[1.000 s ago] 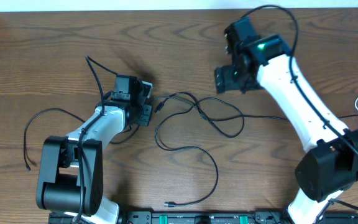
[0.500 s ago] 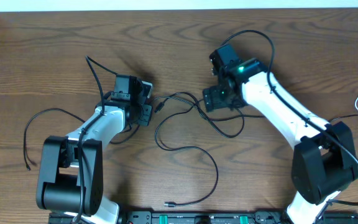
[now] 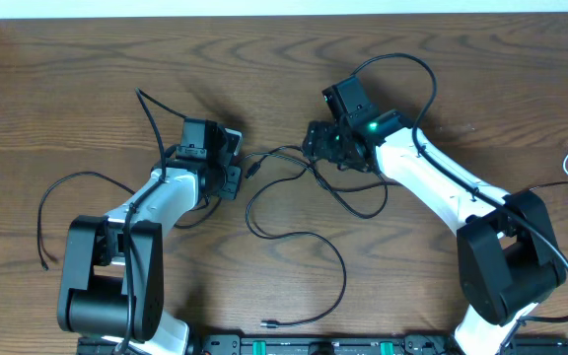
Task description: Untangle cables
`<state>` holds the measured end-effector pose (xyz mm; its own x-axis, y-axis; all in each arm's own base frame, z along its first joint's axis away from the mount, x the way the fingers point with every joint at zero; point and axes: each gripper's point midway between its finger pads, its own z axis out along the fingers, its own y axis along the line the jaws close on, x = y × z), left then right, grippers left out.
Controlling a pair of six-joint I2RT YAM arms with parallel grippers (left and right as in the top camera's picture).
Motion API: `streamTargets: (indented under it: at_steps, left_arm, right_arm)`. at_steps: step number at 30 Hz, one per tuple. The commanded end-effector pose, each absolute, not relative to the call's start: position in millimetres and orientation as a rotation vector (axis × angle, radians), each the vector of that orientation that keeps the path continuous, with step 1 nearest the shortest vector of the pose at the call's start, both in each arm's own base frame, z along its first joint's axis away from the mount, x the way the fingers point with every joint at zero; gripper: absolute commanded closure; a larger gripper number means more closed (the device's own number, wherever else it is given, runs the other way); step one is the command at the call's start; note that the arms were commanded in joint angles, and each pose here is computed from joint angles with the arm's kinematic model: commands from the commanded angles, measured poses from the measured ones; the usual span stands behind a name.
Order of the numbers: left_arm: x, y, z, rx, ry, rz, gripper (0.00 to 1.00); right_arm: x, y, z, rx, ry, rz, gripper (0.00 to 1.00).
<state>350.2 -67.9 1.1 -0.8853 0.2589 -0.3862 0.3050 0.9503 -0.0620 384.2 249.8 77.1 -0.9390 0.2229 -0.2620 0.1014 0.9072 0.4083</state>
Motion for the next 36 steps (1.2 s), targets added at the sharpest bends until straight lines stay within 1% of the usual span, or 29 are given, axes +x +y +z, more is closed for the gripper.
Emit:
streamTargets:
  at_steps: [1, 5, 10, 21, 25, 26, 29, 34, 35, 36]
  left_arm:
    - [346, -64, -5, 0.395, 2.747, -0.163, 0.92]
    - [346, -65, -5, 0.396, 2.747, -0.164, 0.92]
    - [346, -64, -5, 0.395, 2.747, -0.163, 0.92]
    - [346, -64, -5, 0.395, 2.746, -0.163, 0.92]
    - [346, -64, -5, 0.395, 2.746, -0.163, 0.92]
    - [346, -64, -5, 0.395, 2.746, -0.163, 0.92]
    - [346, -64, -5, 0.395, 2.746, -0.163, 0.92]
    - [346, -64, -5, 0.395, 2.746, -0.163, 0.92]
    - [346, -65, -5, 0.396, 2.746, -0.163, 0.92]
    - [346, -64, -5, 0.395, 2.746, -0.163, 0.92]
  right_arm:
    - [382, 253, 57, 0.308, 2.805, 0.571, 0.27]
    - [378, 258, 30, 0.274, 2.853, 0.535, 0.28]
    - [369, 269, 12, 0.189, 2.889, 0.511, 0.29]
    - [359, 273, 8, 0.15, 2.919, 0.493, 0.3]
    - [354, 276, 6, 0.085, 2.925, 0.469, 0.35]
    - [352, 276, 5, 0.077, 2.923, 0.439, 0.37]
    - [350, 272, 3, 0.054, 2.898, 0.317, 0.38]
    - [346, 273, -1, -0.034, 2.871, 0.216, 0.34]
    - [345, 274, -3, -0.038, 2.876, 0.211, 0.35]
    - [342, 274, -12, -0.044, 2.892, 0.196, 0.39]
